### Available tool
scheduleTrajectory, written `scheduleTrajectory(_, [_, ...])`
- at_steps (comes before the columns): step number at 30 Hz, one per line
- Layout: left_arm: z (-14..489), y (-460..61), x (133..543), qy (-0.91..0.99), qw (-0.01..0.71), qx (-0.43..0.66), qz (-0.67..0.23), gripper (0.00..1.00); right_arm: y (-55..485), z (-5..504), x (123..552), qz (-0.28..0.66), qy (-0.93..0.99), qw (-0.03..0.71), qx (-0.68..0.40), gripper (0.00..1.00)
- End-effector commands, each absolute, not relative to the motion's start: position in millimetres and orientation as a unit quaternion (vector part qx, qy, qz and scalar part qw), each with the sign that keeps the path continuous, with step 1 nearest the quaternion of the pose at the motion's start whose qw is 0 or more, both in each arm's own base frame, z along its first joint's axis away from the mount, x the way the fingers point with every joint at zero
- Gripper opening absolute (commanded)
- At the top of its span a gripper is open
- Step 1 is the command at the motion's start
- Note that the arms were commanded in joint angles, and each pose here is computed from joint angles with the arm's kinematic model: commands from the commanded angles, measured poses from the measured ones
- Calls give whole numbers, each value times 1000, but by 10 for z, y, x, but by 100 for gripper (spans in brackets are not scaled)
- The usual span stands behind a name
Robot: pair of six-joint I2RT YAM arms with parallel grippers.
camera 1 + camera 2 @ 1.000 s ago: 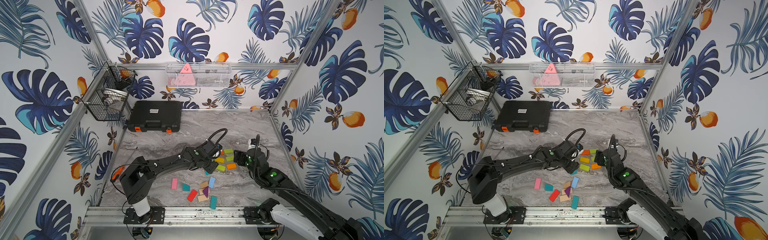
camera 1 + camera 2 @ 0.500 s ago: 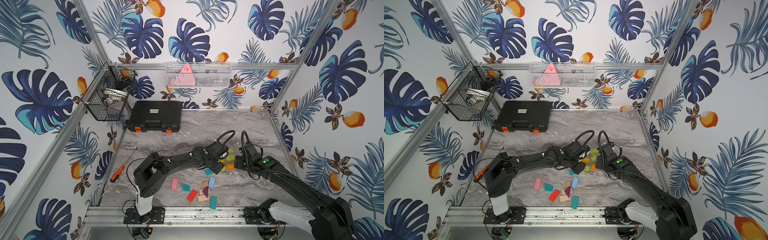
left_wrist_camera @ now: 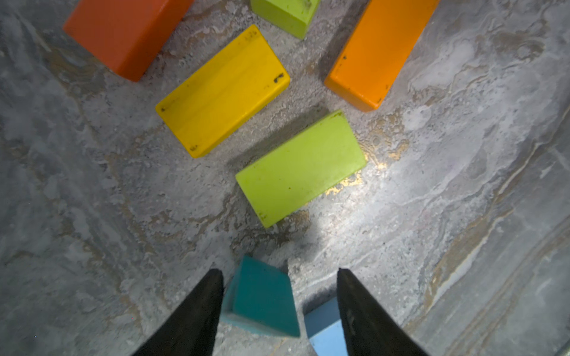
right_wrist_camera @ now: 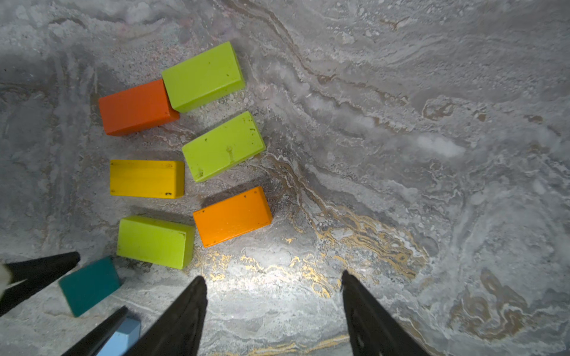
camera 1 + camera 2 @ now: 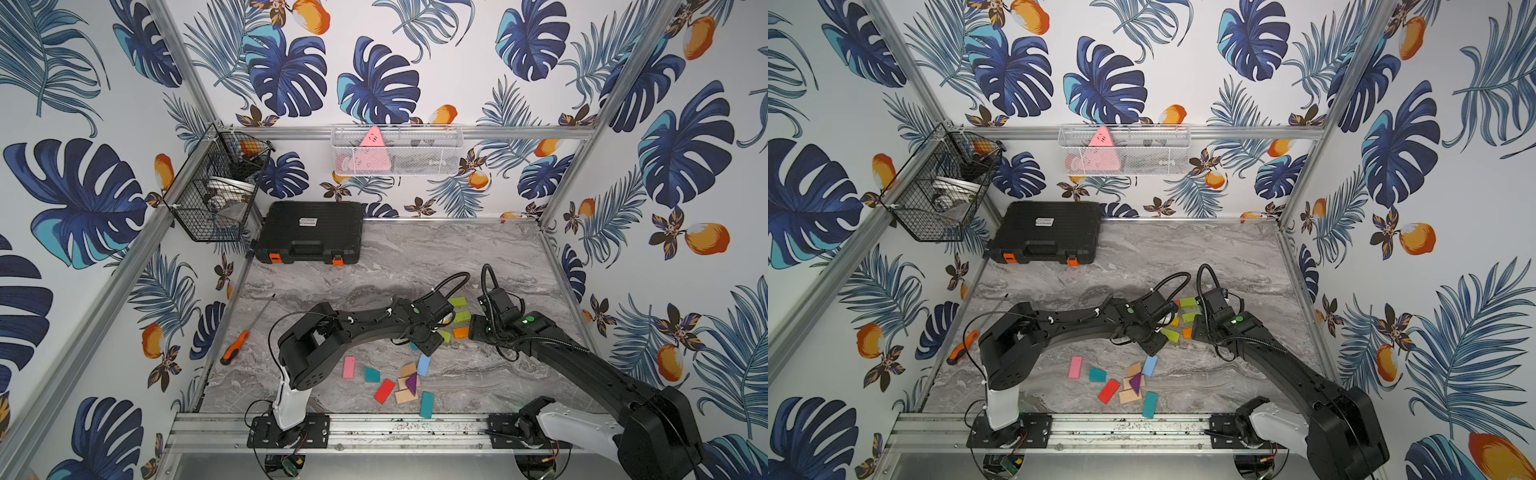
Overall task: Assemble a piece of candy with building blocks
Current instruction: Assemble the building blocks at the center of the board.
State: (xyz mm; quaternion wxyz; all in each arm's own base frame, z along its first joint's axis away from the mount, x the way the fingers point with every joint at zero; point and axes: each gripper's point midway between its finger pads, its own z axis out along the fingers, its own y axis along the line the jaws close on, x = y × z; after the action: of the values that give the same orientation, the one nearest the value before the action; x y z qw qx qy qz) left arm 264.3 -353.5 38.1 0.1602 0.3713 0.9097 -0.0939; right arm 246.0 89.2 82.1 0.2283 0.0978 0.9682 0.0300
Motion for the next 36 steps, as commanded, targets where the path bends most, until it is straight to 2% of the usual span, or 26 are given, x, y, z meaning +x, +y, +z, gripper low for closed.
scheduleTrajectory(1, [351,-3539,2682,908,168,373,-89,64,942,774,2438,40,972,211,99,70])
scheduleTrajectory(9, [241,-3526,2738,917,177,348,-81,64,968,664,2420,52,973,192,115,67])
scheduleTrajectory(15, [164,-3516,2765,928,186,313,-82,64,988,466,2378,42,979,154,128,61])
scheduleTrajectory(28, [133,-3523,2815,933,203,284,-82,66,1010,248,2392,28,984,128,120,61])
scheduleTrajectory(36, [50,-3519,2792,937,204,275,-62,76,1011,211,2410,25,984,128,118,64])
